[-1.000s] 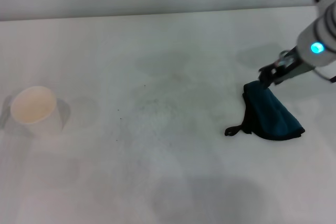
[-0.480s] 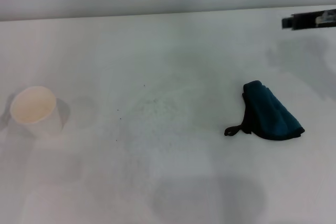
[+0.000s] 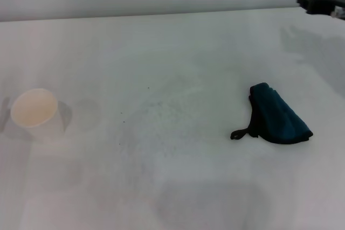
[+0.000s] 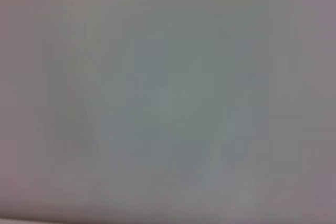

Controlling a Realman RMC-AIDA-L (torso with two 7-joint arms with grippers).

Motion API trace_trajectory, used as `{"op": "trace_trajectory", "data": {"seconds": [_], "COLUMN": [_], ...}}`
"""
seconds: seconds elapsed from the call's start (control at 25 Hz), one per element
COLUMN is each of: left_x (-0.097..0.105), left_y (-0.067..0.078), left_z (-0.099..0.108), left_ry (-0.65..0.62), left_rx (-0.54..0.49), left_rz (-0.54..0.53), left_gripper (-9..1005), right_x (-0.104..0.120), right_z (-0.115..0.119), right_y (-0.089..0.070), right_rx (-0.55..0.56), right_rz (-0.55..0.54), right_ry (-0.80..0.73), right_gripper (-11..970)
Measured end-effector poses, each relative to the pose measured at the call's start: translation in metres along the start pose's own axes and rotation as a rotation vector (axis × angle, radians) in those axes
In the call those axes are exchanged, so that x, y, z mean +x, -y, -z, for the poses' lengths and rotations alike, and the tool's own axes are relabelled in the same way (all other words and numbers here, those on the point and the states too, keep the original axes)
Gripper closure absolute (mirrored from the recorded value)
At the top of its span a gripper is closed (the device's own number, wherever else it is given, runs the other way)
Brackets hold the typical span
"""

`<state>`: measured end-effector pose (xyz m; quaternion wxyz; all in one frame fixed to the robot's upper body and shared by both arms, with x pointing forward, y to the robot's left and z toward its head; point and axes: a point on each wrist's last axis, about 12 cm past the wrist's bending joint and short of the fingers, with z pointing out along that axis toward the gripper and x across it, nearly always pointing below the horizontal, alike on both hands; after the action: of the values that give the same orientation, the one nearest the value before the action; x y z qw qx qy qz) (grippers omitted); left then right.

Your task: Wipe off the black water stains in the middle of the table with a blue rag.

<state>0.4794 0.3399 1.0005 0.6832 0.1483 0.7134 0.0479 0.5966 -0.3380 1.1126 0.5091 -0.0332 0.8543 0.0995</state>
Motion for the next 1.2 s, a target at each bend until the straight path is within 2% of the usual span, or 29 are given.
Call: {"op": "trace_trajectory", "data": {"seconds": [0.32,0.48,0.64,0.8,1.2], "left_x": [0.000,-0.001,-0.002,-0.003,-0.003], "left_y": [0.003,0.003,0.002,0.002,-0.006], "left_z": [-0.004,-0.005,-0.006,-0.007,-0.005], "left_ry": [-0.003,0.004,0.011,0.024,0.032], "left_rx": [-0.052,-0.089,-0.131,-0.163,-0.274], "left_rz": [0.058,0.090,0.127,0.155,0.213], "left_gripper": [116,116,117,117,117], "right_x": [0.041,0.056,0.074,0.090,0.103], "right_z": [0.004,0.009,0.016,0.028,0.035], "right_y": [0.034,0.039,0.035,0.030,0.029], "right_rx": [0.008,0.001,-0.031,0.003,0.029], "right_rz": [-0.047,-0.005,0.076,0.156,0.209], "right_ry": [0.140,0.184,0.313,0.437,0.451], "right_gripper": [696,696,695,695,694]}}
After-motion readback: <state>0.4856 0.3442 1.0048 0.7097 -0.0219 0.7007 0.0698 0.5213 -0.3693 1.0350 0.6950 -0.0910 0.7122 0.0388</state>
